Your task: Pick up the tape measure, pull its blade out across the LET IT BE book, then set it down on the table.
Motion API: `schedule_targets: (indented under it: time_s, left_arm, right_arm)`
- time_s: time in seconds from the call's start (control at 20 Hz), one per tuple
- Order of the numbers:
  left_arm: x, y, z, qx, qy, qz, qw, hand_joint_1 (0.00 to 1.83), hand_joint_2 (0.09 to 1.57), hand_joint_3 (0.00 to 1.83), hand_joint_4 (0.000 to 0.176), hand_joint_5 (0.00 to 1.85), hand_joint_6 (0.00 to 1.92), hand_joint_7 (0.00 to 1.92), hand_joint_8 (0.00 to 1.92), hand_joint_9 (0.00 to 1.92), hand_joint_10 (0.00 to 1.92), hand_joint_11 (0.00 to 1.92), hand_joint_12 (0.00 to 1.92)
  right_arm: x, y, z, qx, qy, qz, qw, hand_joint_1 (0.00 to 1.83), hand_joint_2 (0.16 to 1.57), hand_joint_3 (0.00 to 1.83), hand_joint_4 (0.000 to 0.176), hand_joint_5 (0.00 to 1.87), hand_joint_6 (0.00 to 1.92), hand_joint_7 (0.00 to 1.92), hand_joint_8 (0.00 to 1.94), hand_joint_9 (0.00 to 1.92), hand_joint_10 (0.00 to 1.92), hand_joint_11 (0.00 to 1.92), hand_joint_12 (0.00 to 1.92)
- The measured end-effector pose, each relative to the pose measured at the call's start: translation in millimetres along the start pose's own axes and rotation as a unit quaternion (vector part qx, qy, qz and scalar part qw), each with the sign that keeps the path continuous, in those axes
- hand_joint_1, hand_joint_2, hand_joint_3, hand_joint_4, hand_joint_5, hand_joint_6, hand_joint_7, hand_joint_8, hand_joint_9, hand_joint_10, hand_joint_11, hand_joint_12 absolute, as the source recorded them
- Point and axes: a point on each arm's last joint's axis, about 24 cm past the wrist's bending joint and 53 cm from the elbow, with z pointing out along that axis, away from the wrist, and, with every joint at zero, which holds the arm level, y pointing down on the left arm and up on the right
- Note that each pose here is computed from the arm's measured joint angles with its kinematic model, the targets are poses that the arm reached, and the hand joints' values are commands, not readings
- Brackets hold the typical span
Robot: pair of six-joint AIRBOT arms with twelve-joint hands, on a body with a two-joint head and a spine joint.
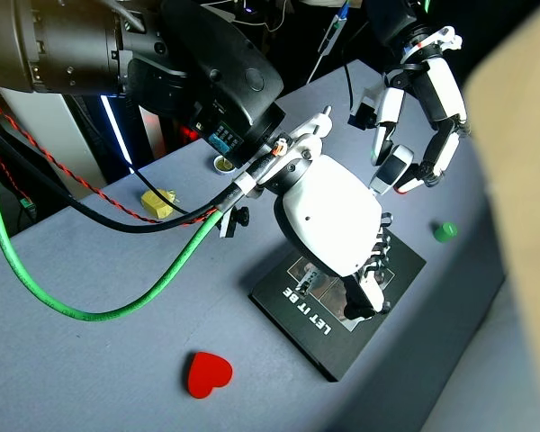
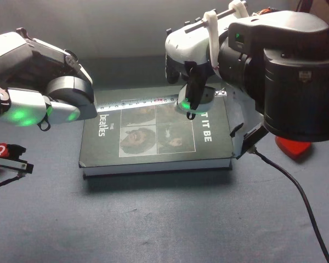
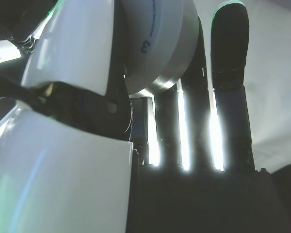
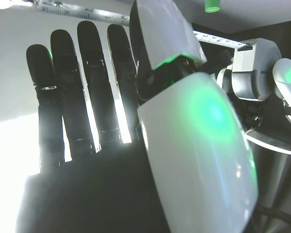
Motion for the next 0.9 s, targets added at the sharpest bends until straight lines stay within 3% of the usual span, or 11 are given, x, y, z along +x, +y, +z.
schedule_targets:
  time_s: [0.7,0.85,0.9]
  left_arm:
    - [-2.3,-0.4,0.3,0.001,-0.003,0.001,1.0,1.38,1.12,0.0,0.0,0.98,0.72,0.95,1.05,0.93,1.31,0.9,1.22]
    - [-2.3,-0.4,0.3,0.001,-0.003,0.001,1.0,1.38,1.12,0.0,0.0,0.98,0.73,0.96,1.05,0.92,1.32,0.9,1.22]
    - [-2.3,-0.4,0.3,0.001,-0.003,0.001,1.0,1.38,1.12,0.0,0.0,0.98,0.73,0.96,1.05,0.92,1.32,0.9,1.22]
  right_arm:
    - [4.5,2.1,0.5,-0.003,0.004,-0.001,1.0,1.0,1.12,0.0,0.0,0.75,0.01,0.81,0.01,0.76,0.02,0.36,0.92]
    - [4.5,2.1,0.5,-0.003,0.004,-0.001,1.0,1.01,1.12,0.0,0.0,0.77,0.01,0.82,0.01,0.82,0.02,0.45,0.98]
    - [4.5,2.2,0.5,-0.003,0.004,-0.001,1.0,1.16,1.14,0.0,0.0,0.84,0.91,0.98,0.76,1.0,0.06,0.63,1.08]
